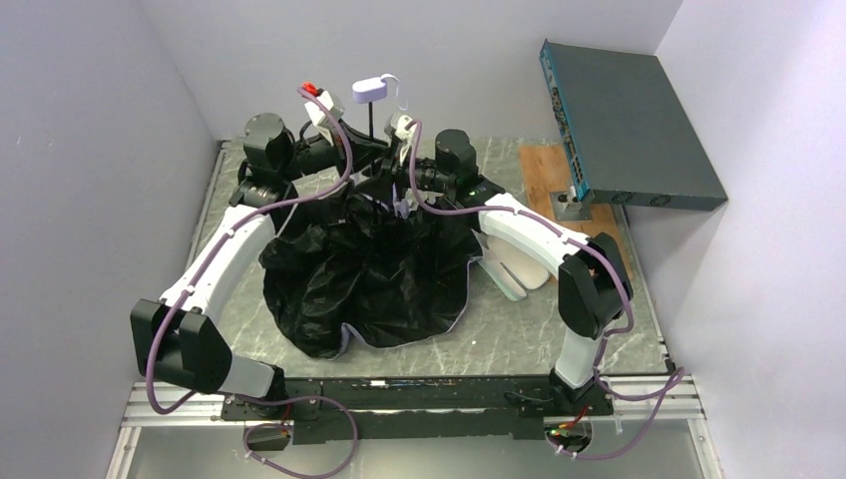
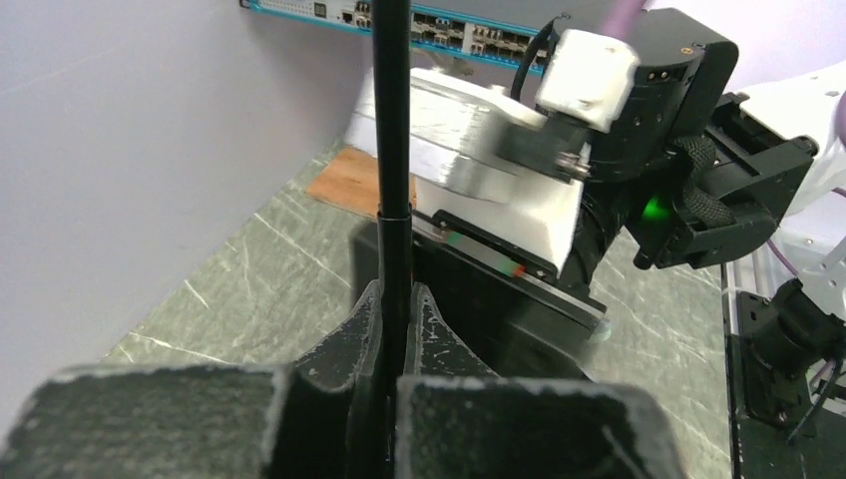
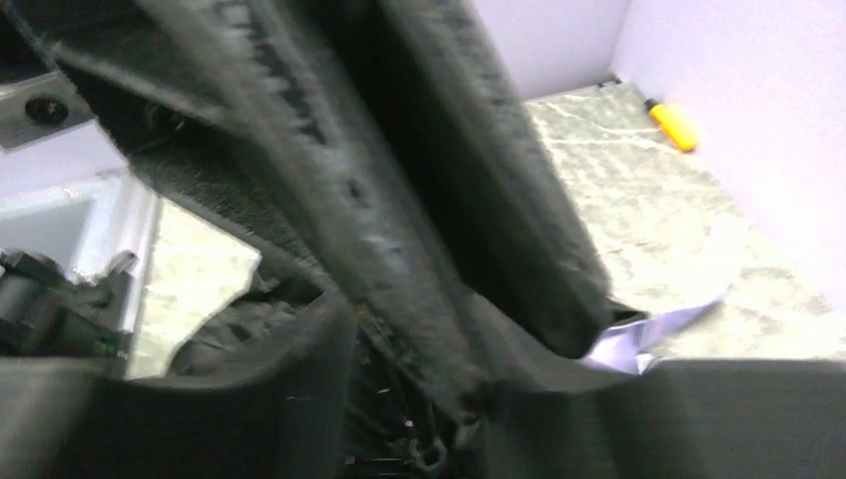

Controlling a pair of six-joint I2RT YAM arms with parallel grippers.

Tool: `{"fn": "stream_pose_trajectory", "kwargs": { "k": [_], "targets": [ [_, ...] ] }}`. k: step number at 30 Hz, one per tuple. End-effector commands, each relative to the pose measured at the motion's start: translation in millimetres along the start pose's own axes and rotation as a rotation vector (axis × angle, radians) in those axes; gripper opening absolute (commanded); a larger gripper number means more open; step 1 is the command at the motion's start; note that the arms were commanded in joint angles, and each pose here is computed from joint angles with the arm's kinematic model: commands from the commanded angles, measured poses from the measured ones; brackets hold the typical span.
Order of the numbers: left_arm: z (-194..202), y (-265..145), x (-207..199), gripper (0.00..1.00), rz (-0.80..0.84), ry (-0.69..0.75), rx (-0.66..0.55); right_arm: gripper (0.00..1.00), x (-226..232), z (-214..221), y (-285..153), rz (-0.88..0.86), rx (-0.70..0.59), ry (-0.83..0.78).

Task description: Open the umbrella

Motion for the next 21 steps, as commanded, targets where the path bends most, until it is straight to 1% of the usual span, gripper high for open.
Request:
{"fn": "stream_pose_trajectory", "kwargs": {
  "k": [1,2,3,7,8,9,10,14,15,17,18,21],
  "targets": [
    [-25,-5,-1,0.00,-0.044,0.062,-0.040,0.80,-2,-27,-14,0.037,-0.030,-0.040],
    [-25,-7,0,0.00,-0.050,0.069,-0.042,0.96,-5,-29,-23,0.061,-0.022,-0.025],
    [-26,-9,0,0.00,-0.056,0.076,-0.046,0.99,-6,-17,-34,0.074,0.022,0.017],
    [-28,-11,0,0.00,-0.045,0.090,-0.045,0.99,-5,8,-69,0.103,0.110,0.098],
    [-28,-11,0,0.00,-0.047,0.091,-0.044,0.96,-3,13,-74,0.100,0.125,0.104],
    [-29,-11,0,0.00,-0.044,0.093,-0.047,0.91,0,17,-77,0.094,0.139,0.102],
    [-29,-11,-1,0.00,-0.037,0.094,-0.046,0.82,3,21,-80,0.083,0.151,0.097],
    [-30,-11,-2,0.00,-0.021,0.093,-0.044,0.34,10,38,-70,0.065,0.199,0.017],
    [-30,-11,-3,0.00,-0.014,0.097,-0.044,0.27,10,46,-64,0.066,0.218,0.008],
    [-31,-12,-6,0.00,0.000,0.101,-0.045,0.15,5,59,-54,0.082,0.257,0.024],
    [-31,-12,-8,0.00,0.008,0.103,-0.044,0.13,1,66,-49,0.094,0.271,0.049],
    [-31,-14,-13,0.00,0.030,0.108,-0.039,0.10,-15,84,-39,0.167,0.287,0.091]
  ]
}}
Point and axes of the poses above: each gripper's point midway between its finger pads, its own y axis out along the fingers, its own x axis along the line the jaws close on, z = x × y, the point moved 4 cm from there along -y, back along the fingers, and after that the axes turned 6 degrees about -y, right-handed, at the moved point
